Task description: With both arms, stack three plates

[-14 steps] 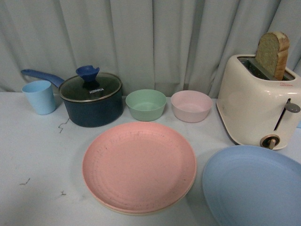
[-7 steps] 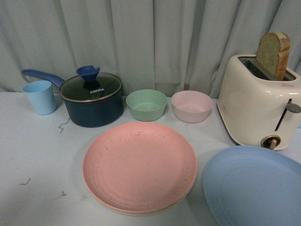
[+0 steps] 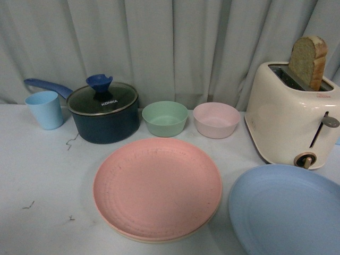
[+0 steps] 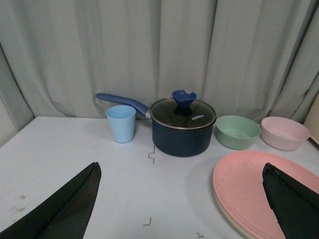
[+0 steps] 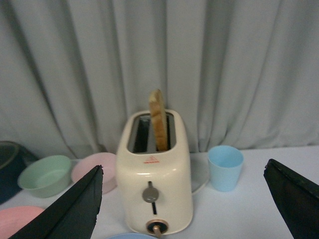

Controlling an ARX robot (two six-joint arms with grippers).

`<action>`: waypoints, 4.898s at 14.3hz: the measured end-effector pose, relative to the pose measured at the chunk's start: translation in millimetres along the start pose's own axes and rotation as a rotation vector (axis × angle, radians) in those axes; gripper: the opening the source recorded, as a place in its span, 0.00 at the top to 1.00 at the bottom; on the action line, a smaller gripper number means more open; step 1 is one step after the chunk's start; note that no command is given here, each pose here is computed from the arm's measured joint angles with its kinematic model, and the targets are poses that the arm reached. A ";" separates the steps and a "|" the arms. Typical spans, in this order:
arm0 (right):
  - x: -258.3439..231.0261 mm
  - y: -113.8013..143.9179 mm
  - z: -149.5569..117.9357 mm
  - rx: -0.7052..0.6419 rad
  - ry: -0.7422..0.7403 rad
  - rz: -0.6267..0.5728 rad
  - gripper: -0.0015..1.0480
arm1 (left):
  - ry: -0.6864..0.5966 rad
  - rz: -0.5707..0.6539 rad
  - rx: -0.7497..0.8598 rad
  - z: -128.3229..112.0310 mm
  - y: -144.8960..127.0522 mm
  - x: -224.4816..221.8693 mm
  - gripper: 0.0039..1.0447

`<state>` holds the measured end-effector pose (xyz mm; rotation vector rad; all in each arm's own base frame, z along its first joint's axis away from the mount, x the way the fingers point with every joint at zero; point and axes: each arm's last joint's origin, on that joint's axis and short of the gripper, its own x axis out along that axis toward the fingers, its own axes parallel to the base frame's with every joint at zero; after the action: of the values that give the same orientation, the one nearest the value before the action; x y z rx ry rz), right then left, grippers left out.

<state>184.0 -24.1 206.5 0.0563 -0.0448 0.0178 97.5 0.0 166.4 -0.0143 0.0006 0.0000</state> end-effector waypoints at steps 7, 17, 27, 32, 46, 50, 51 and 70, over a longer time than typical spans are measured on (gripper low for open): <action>70.2 -8.5 -140.1 0.061 0.628 -0.195 0.06 | 0.000 0.000 0.000 0.0 0.0 0.0 0.06; 74.8 -12.0 -177.5 0.168 0.730 -0.219 0.87 | 0.000 0.000 0.000 0.0 0.0 0.0 0.06; 13.5 14.7 -56.3 0.247 0.431 -0.002 0.97 | 0.000 0.000 0.000 0.0 0.0 0.0 0.06; 88.5 101.9 -81.1 0.342 0.537 0.112 0.97 | 0.000 0.000 0.000 0.0 0.0 0.0 0.06; 146.7 184.6 -137.6 0.262 0.695 0.032 0.97 | 0.000 0.000 0.000 0.0 0.0 0.0 0.06; 130.2 177.6 -128.0 0.272 0.698 0.057 0.42 | 0.000 0.000 0.000 0.0 0.0 0.0 0.06; 129.1 174.4 -111.7 0.298 0.666 0.079 0.31 | 0.000 0.000 0.000 0.0 0.0 0.0 0.06; -39.8 39.3 2.8 -0.050 0.048 -0.035 0.98 | 0.000 0.000 0.000 0.0 0.0 0.0 0.06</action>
<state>143.3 14.3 209.7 0.0065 0.0039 -0.0164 97.5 0.0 166.4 -0.0143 0.0006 0.0000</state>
